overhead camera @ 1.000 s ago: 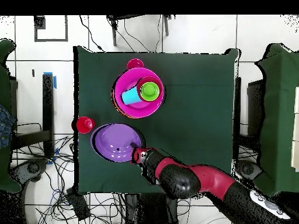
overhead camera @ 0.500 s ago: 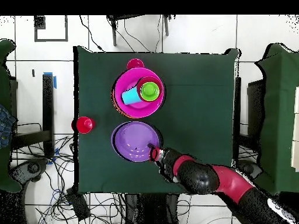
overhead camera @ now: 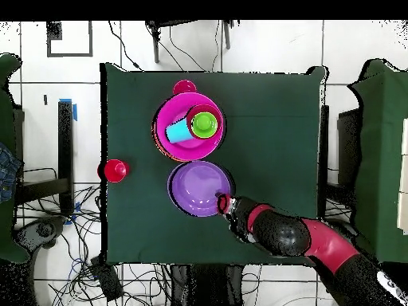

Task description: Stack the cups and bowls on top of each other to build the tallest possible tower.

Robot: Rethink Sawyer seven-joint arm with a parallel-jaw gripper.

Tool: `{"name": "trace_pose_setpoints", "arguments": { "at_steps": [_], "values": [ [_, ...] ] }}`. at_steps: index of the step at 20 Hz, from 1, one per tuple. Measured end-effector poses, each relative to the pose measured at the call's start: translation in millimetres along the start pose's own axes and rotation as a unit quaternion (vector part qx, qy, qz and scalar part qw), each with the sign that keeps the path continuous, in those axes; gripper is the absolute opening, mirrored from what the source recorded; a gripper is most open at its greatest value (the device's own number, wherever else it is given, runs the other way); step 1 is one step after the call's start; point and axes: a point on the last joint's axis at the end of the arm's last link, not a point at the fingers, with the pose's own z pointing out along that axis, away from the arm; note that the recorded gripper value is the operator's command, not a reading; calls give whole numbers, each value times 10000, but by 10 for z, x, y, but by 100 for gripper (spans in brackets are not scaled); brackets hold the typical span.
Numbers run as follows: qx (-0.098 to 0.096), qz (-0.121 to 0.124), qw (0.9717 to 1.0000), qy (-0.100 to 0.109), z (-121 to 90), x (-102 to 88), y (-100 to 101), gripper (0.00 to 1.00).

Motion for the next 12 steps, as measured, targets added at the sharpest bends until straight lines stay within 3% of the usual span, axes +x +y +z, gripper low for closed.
{"name": "trace_pose_setpoints", "arguments": {
  "at_steps": [6, 12],
  "values": [
    [101, 78, 9998, -132, 7, -184, -92, 0],
    [0, 206, 9997, -103, 71, -351, -133, 0]
  ]
}}
